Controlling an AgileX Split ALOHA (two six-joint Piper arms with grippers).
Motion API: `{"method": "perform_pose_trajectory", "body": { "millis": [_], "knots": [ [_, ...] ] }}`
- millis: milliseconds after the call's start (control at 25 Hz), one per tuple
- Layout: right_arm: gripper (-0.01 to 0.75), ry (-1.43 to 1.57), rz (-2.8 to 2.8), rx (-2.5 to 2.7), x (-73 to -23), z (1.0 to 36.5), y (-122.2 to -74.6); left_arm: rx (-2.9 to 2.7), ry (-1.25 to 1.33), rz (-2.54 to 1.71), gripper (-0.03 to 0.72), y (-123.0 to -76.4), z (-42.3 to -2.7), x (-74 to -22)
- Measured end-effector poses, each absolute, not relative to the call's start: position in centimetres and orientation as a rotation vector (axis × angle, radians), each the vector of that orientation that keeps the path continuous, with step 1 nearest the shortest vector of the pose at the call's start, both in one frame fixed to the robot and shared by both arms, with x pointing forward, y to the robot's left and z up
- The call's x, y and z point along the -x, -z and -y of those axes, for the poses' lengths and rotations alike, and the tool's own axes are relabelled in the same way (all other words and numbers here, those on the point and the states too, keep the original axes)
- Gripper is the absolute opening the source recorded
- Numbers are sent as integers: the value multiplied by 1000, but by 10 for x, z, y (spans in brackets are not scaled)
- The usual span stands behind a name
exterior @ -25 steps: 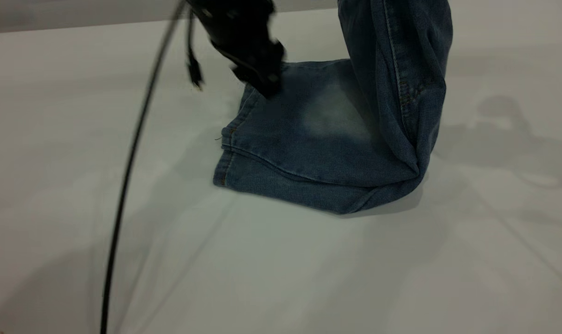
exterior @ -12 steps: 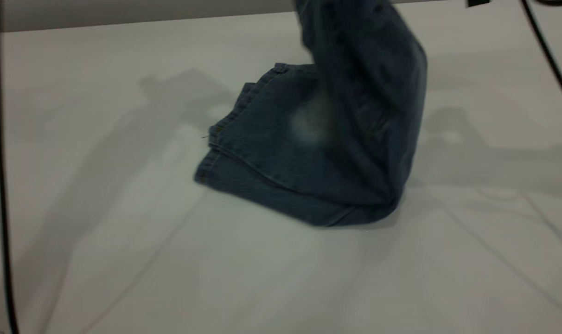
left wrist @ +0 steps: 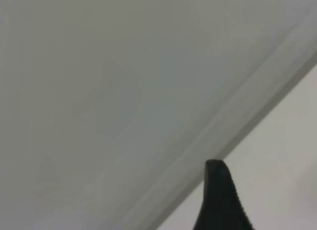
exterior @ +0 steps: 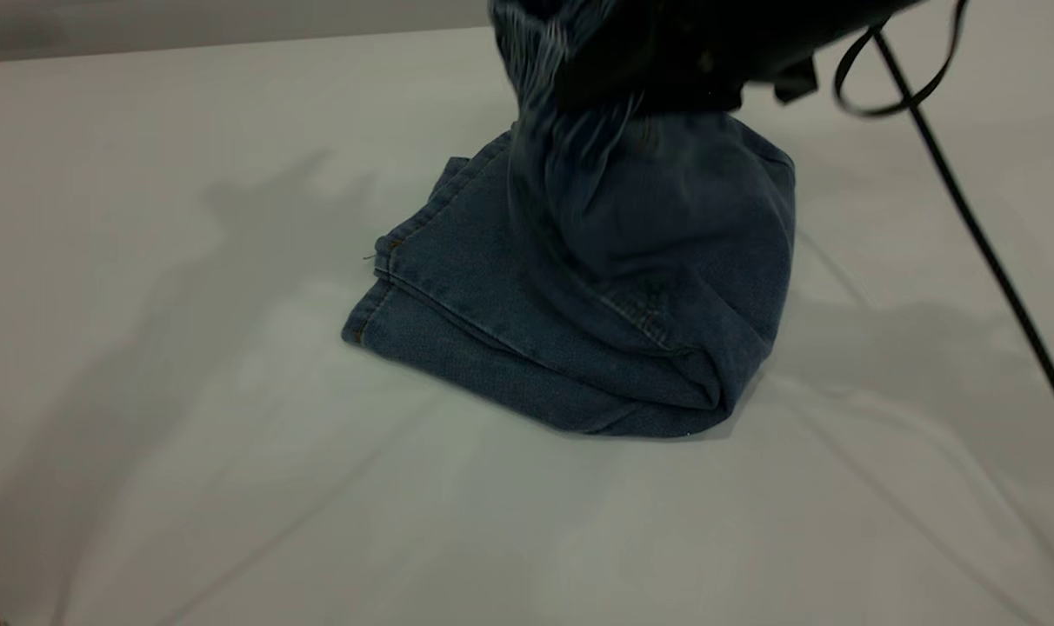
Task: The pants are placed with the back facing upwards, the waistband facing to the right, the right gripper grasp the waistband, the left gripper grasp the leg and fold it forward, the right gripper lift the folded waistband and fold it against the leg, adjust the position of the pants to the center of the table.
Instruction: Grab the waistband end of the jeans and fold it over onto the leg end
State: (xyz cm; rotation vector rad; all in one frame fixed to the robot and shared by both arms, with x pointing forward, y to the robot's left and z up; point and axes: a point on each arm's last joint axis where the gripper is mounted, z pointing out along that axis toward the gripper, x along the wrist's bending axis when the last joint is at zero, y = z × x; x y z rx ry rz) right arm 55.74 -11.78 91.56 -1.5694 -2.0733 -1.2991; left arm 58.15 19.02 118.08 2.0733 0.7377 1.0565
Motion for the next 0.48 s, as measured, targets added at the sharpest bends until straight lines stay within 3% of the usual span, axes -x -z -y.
{"method": "perform_pose_trajectory", "body": {
  "millis": [320, 480],
  "knots": [
    [92, 1241, 2129, 1426, -547, 96, -884, -2050, -1074, -729, 419, -1190, -192, -575],
    [140, 1259, 2109, 1372, -546, 93, -886, -2050, -1073, -728, 419, -1190, -192, -574]
  ]
}}
